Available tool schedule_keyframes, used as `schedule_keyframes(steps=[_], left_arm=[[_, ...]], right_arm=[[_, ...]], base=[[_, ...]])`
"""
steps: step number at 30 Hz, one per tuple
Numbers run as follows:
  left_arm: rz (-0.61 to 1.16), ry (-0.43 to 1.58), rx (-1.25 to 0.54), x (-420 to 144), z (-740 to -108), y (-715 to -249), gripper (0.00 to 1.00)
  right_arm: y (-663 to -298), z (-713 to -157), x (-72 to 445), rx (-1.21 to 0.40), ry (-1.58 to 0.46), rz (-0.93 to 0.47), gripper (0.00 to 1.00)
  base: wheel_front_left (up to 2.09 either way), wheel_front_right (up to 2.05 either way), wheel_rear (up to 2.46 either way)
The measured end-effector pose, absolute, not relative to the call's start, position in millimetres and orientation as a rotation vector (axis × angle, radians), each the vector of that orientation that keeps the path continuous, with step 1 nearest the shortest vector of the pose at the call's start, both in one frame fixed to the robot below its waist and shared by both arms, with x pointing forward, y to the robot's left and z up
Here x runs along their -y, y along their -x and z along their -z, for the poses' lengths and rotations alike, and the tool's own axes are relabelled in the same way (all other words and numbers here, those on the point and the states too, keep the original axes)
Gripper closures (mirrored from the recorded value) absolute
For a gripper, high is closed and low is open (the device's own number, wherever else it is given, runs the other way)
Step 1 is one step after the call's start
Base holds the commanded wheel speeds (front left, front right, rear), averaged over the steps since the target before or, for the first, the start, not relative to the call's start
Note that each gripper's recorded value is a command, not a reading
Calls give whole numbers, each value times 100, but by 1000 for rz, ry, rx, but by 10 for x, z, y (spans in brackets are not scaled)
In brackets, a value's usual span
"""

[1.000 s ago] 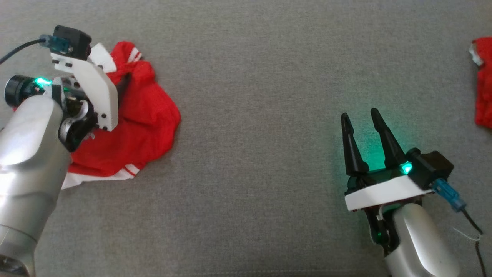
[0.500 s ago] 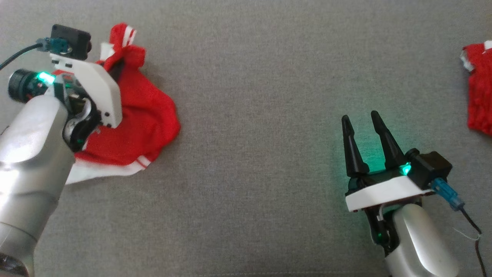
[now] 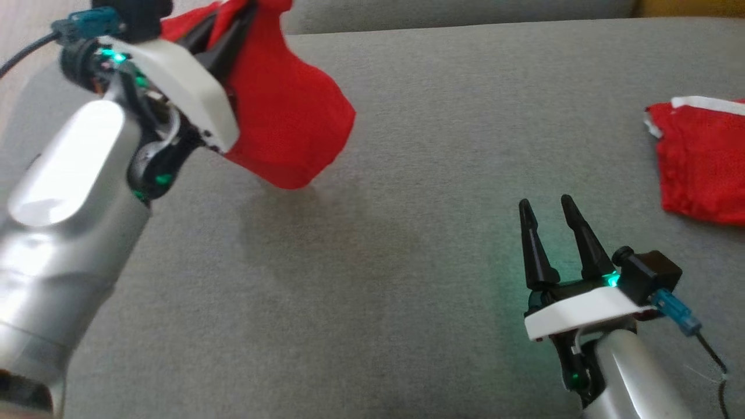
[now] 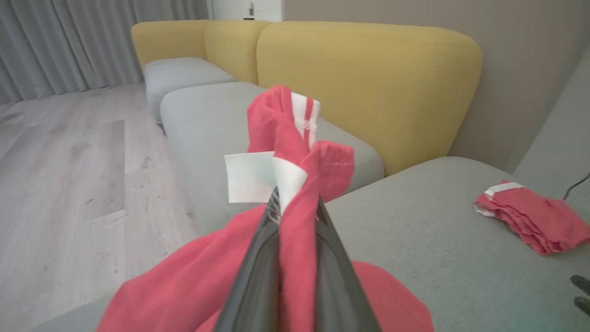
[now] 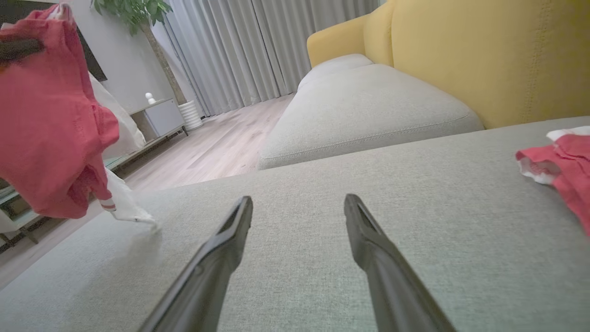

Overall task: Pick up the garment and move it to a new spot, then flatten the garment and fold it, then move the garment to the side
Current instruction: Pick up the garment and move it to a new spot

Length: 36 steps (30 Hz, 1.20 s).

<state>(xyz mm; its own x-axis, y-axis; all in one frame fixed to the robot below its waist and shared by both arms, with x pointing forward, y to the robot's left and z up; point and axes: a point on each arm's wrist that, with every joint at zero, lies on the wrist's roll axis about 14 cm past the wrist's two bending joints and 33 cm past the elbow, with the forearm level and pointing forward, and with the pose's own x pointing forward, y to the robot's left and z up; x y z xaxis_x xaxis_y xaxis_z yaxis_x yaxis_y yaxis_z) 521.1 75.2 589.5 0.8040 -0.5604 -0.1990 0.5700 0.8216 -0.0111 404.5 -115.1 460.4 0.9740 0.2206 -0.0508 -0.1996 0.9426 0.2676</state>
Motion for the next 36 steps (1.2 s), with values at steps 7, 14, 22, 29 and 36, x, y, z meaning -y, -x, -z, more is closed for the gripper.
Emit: schedule_keyframes(steps=[7, 14, 22, 29, 36], left_arm=[[775, -56, -163, -87, -6004, -5055, 100], [927, -80, -208, 665, -5663, -4936, 29], [990, -22, -159, 1128, -5489, -4917, 0], [850, -17, -32, 683, -5670, -5114, 0], [672, -98, 9, -90, -5545, -5018, 0]], right_arm=[[-3950, -4676, 1344, -58, -275, -160, 0], [-3823, -4733, 1650, -35, -291, -67, 0], [-3750, -4646, 1812, -58, -289, -12, 0], [-3824, -4713, 1683, -39, -294, -55, 0], [-3876, -4707, 1544, -40, -274, -99, 0]], base=[[0, 0, 0], [0, 0, 0], [0, 0, 0], [0, 0, 0], [0, 0, 0]])
